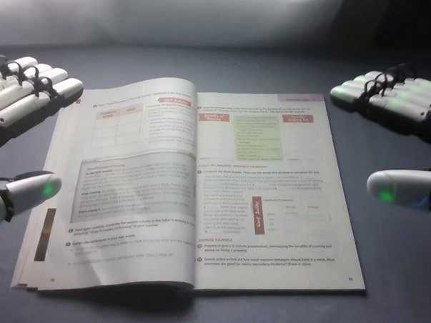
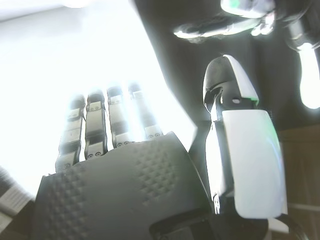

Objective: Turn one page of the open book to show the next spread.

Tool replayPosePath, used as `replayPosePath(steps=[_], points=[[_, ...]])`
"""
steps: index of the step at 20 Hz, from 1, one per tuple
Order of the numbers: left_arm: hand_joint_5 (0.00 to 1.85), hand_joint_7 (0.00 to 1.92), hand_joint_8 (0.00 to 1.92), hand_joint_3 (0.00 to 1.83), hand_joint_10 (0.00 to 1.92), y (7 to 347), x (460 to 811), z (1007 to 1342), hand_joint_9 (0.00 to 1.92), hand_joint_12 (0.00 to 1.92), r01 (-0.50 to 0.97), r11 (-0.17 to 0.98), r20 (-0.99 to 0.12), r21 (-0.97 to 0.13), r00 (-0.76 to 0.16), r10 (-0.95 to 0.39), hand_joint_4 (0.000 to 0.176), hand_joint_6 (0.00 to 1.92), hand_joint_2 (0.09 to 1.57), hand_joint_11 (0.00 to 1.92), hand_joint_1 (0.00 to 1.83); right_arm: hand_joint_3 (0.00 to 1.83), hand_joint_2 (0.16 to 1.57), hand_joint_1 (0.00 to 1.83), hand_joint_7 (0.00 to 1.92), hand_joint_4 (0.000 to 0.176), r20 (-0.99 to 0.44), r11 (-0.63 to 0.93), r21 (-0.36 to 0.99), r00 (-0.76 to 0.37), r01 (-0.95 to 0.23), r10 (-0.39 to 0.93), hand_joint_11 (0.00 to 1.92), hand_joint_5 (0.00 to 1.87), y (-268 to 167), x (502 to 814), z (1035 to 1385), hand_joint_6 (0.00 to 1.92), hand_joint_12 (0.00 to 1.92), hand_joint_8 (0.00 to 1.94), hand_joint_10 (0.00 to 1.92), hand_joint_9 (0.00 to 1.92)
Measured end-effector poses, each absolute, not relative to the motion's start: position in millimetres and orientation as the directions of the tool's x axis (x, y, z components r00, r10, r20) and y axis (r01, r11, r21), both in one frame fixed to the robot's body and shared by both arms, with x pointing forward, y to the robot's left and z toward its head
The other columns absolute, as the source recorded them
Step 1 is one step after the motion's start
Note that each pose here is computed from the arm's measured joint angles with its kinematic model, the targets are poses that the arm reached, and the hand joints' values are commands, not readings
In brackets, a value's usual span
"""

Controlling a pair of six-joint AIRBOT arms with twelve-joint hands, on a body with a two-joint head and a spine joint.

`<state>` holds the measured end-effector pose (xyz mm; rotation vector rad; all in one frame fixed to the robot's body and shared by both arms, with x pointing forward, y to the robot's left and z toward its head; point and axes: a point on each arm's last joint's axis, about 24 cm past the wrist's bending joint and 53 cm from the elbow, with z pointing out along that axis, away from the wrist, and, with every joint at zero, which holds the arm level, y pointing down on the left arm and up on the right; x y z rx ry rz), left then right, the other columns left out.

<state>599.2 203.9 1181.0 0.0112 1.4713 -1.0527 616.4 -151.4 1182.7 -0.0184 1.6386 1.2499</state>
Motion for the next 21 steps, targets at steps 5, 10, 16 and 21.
replayPosePath(steps=[5, 10, 16, 21], points=[[0.01, 0.0, 0.0, 0.0, 0.0, 201, 600, 1185, 0.0, 0.0, 0.583, 0.551, -0.769, -0.597, -0.218, -0.601, 0.0, 0.0, 1.41, 0.0, 0.0, 0.04, 1.29, 0.0, 0.0, 0.0, -0.678, 0.422, 0.723, -0.447, -0.547, 0.583, 0.0, 0.0, -160, 611, 1189, 0.0, 0.0, 0.0, 0.0, 0.0], [0.0, 0.0, 0.0, 0.0, 0.0, 204, 600, 1192, 0.0, 0.0, 0.591, 0.54, -0.756, -0.599, -0.196, -0.625, 0.0, 0.0, 1.39, 0.0, 0.0, 0.02, 1.38, 0.07, 0.0, 0.0, -0.634, 0.401, 0.746, -0.384, -0.531, 0.671, 0.0, 0.0, -185, 611, 1201, 0.0, 0.0, 0.0, 0.0, 0.0], [0.0, 0.0, 0.0, 0.0, 0.0, 207, 602, 1197, 0.0, 0.0, 0.598, 0.533, -0.747, -0.599, -0.176, -0.642, 0.0, 0.0, 1.41, 0.0, 0.13, 0.0, 1.36, 0.29, 0.0, 0.031, -0.613, 0.383, 0.754, -0.36, -0.534, 0.704, 0.0, 0.0, -198, 602, 1205, 0.0, 0.0, 0.0, 0.0, 0.0], [0.0, 0.0, 0.0, 0.0, 0.0, 210, 601, 1205, 0.0, 0.0, 0.61, 0.513, -0.729, -0.604, -0.161, -0.665, 0.076, 0.0, 1.37, 0.0, 0.41, 0.0, 1.37, 0.21, 0.0, 0.0, -0.567, 0.363, 0.763, -0.283, -0.535, 0.774, 0.0, 0.0, -223, 600, 1217, 0.0, 0.0, 0.0, 0.0, 0.0]])
